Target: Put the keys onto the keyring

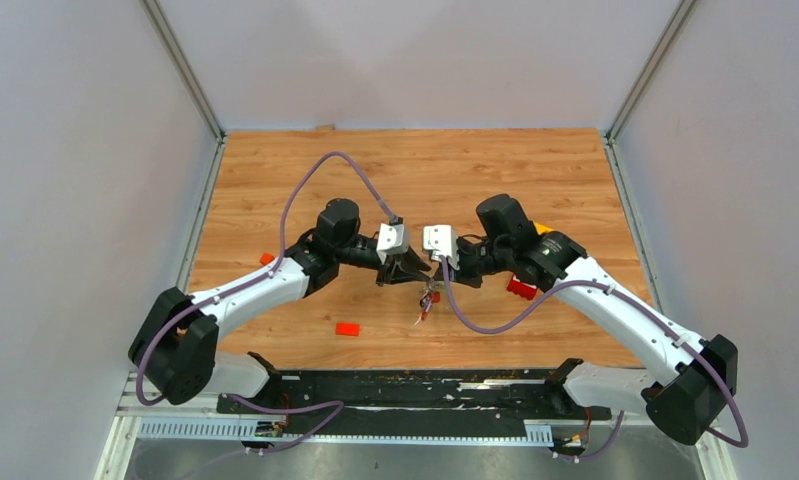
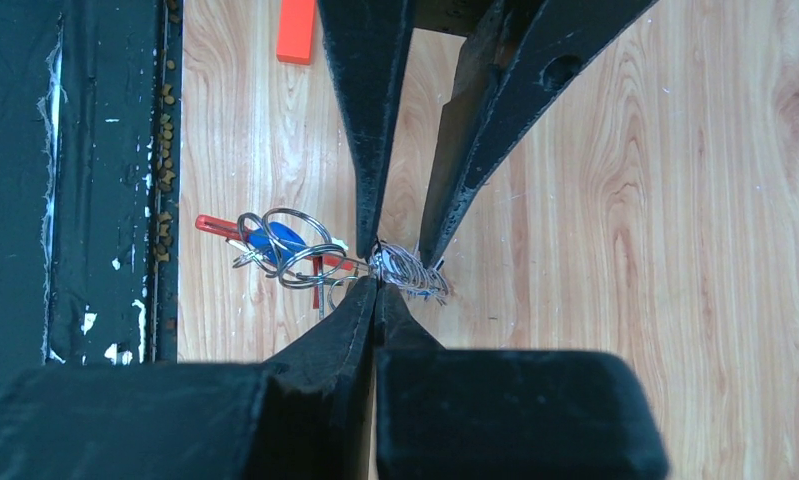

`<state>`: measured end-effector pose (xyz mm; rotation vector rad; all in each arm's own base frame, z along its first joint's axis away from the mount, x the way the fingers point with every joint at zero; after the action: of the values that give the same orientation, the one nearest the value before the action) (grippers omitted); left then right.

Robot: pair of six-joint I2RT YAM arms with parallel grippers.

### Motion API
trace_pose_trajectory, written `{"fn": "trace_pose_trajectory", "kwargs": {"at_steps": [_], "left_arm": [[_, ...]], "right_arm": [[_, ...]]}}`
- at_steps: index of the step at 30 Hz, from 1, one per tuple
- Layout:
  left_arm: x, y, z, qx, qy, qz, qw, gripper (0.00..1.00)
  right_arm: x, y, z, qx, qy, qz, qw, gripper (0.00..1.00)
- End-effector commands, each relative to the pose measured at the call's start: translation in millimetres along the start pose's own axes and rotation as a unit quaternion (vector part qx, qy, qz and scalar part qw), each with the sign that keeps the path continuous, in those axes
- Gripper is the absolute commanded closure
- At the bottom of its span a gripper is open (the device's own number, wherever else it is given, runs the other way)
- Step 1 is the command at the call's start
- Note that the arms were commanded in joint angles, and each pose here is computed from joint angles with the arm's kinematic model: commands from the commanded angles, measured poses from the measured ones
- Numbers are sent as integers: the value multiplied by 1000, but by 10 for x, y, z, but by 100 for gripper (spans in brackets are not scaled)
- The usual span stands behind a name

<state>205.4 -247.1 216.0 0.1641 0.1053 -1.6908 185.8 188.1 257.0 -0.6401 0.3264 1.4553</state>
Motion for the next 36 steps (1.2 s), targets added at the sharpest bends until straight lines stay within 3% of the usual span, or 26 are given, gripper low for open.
{"fn": "trace_pose_trajectory", "kwargs": {"at_steps": [1, 9, 15, 19, 28, 32, 36], "left_arm": [[41, 30, 53, 5, -18, 9, 1000, 69], [72, 15, 8, 3, -9, 0, 1000, 78], [96, 13, 6, 0, -8, -10, 1000, 99], [94, -10, 2, -3, -10, -14, 1000, 100], [14, -107, 143, 2, -77, -3, 997, 100], [-35, -197, 161, 9, -136, 0, 991, 100], [-39, -213, 123, 6, -138, 2, 990, 100]], "right_arm": [[-23, -28, 148, -32, -44, -7, 998, 100], [-27, -30, 169, -29, -48, -6, 998, 100], [-23, -32, 164, -26, -48, -9, 998, 100], [-40, -41, 163, -22, -45, -20, 999, 100], [-183, -14, 90, -4, -59, -39, 997, 67], [-244, 16, 95, 1, -81, -24, 996, 64], [-201, 54, 89, 7, -96, 8, 995, 64]]}}
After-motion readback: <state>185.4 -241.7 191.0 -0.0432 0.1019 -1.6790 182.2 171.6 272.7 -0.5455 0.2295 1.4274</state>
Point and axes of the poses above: each gripper's point midway between its finger pads, its own x axis out along the fingers, its own y axis along the line the jaws close on, z = x × y, the point moved 9 cm from there along -x, back along the fingers, and after that the axes turned 1 degree about -x, right-handed, at the moved point
